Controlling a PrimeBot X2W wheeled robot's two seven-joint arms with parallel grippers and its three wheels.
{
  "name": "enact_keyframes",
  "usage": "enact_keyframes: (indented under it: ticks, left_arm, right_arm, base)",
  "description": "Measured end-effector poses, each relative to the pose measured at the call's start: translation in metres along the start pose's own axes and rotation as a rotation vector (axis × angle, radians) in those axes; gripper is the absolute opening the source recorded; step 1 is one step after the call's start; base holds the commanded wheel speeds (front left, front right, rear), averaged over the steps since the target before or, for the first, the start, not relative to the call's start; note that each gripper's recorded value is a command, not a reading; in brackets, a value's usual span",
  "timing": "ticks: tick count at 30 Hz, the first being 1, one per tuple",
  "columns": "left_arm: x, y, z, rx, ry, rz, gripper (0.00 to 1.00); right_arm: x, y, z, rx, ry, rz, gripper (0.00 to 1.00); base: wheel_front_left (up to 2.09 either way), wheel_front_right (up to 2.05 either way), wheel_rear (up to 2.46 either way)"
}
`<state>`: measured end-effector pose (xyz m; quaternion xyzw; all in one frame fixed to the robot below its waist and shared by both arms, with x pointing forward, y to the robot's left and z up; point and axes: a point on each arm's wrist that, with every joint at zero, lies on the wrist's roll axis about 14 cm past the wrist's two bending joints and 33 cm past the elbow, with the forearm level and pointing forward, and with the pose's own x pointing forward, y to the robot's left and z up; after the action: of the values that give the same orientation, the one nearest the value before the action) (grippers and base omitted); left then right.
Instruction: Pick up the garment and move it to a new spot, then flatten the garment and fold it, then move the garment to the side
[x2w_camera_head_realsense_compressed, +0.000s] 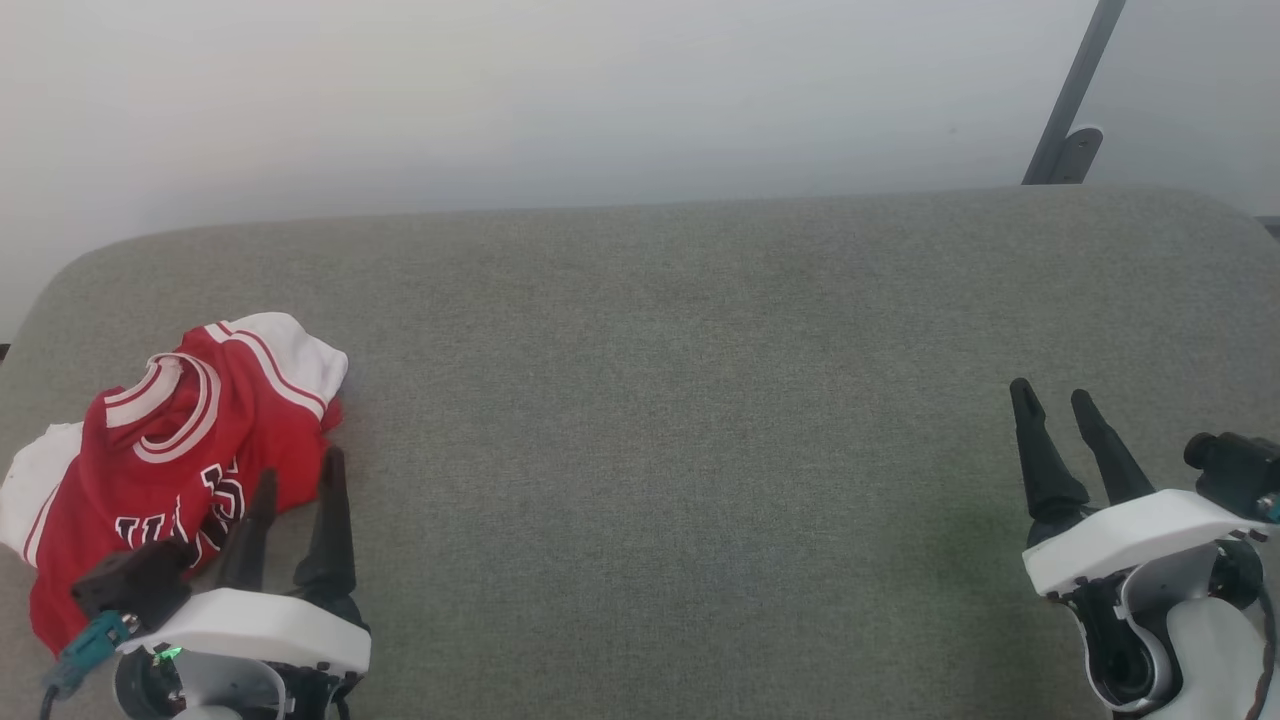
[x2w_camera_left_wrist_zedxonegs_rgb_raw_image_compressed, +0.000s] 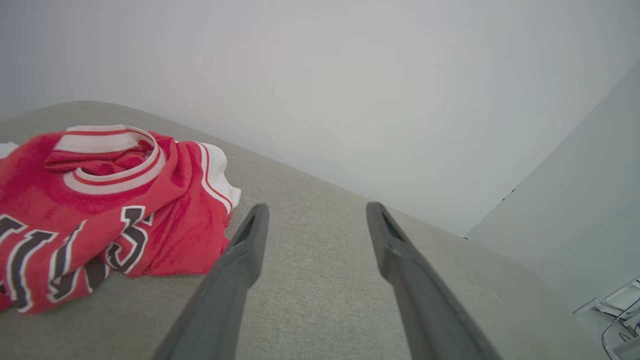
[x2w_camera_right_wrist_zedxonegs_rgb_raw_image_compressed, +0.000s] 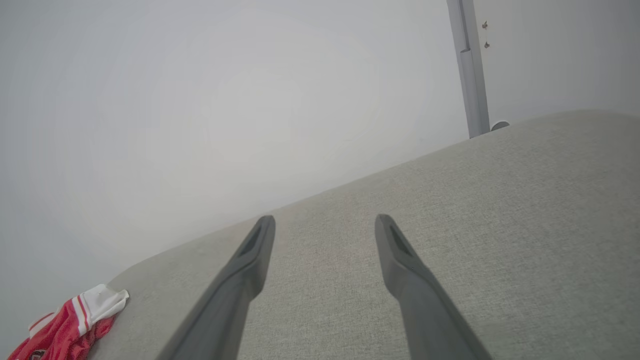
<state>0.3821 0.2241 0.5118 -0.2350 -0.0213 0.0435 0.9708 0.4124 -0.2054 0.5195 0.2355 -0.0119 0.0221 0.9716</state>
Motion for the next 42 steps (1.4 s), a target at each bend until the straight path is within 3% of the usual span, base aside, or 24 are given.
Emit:
enact_keyframes:
  ticks: [16,42]
  left_arm:
    - [-0.002,0.003,0.000,0.202,-0.010,0.003,1.00]
    - [-0.012,0.009,-0.003,0.360,-0.024,-0.008,1.00]
  right_arm:
    - [0.003,0.003,0.009,-0.195,-0.029,0.029,1.00]
    - [0.000,0.004,0.013,-0.364,-0.061,0.047,1.00]
  base:
    - [0.00,0.00,0.00]
    - [0.00,0.00,0.00]
